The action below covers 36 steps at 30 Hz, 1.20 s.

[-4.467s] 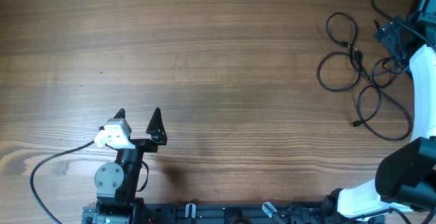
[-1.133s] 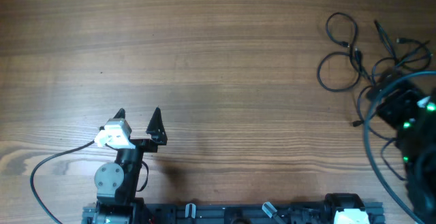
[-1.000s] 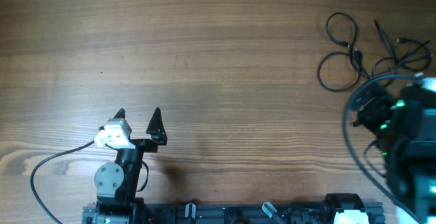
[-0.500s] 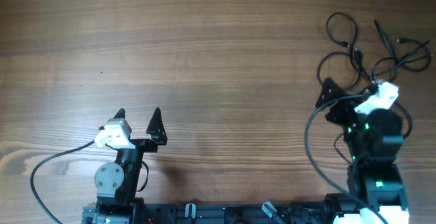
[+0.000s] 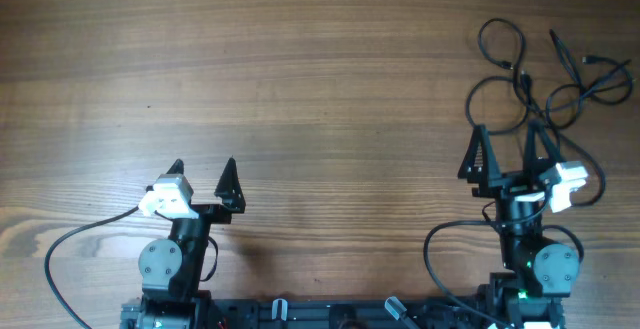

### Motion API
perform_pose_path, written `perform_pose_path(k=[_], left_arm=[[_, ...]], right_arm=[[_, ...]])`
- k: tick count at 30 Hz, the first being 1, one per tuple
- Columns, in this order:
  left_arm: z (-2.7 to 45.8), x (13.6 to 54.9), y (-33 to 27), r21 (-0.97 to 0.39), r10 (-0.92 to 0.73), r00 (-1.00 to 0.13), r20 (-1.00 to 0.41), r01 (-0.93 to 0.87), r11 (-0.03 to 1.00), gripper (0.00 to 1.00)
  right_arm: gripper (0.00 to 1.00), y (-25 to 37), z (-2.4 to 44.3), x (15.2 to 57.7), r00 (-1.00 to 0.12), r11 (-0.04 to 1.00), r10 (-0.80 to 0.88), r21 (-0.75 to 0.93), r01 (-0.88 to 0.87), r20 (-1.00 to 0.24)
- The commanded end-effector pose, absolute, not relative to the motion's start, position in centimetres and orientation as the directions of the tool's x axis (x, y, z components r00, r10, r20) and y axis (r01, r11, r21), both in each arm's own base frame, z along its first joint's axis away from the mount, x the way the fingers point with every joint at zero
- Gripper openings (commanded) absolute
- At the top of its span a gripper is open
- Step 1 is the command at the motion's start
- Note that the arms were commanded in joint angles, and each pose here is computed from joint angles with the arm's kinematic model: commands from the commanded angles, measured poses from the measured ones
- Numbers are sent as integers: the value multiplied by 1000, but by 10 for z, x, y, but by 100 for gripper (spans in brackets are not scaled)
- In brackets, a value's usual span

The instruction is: Untangle cables

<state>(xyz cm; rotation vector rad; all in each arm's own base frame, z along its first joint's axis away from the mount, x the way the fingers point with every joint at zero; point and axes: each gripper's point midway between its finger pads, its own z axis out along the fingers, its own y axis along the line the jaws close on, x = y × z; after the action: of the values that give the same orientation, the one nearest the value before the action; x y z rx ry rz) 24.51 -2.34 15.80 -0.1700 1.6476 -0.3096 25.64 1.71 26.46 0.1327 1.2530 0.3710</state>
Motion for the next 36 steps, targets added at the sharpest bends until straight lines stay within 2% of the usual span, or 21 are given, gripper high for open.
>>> perform_pose_path(k=[1, 8, 11, 20, 36], left_arm=[[156, 245, -26, -281, -272, -104, -957, 87, 956, 100], [156, 245, -26, -281, -272, -104, -957, 87, 956, 100], [156, 245, -26, -281, -272, -104, -957, 87, 956, 100], [156, 245, -26, -281, -272, -104, -957, 87, 956, 100], [156, 245, -26, -281, -272, -104, -957, 88, 956, 100]], right_arm=[[100, 13, 238, 255, 208, 939, 334, 306, -156, -920], [100, 8, 161, 250, -74, 942, 333, 336, -26, -940], [100, 10, 177, 247, -4, 971, 230, 230, -58, -973], [100, 29, 176, 245, 2, 991, 10, 10, -131, -1000], [100, 32, 176, 245, 1, 989, 15, 15, -146, -1000]])
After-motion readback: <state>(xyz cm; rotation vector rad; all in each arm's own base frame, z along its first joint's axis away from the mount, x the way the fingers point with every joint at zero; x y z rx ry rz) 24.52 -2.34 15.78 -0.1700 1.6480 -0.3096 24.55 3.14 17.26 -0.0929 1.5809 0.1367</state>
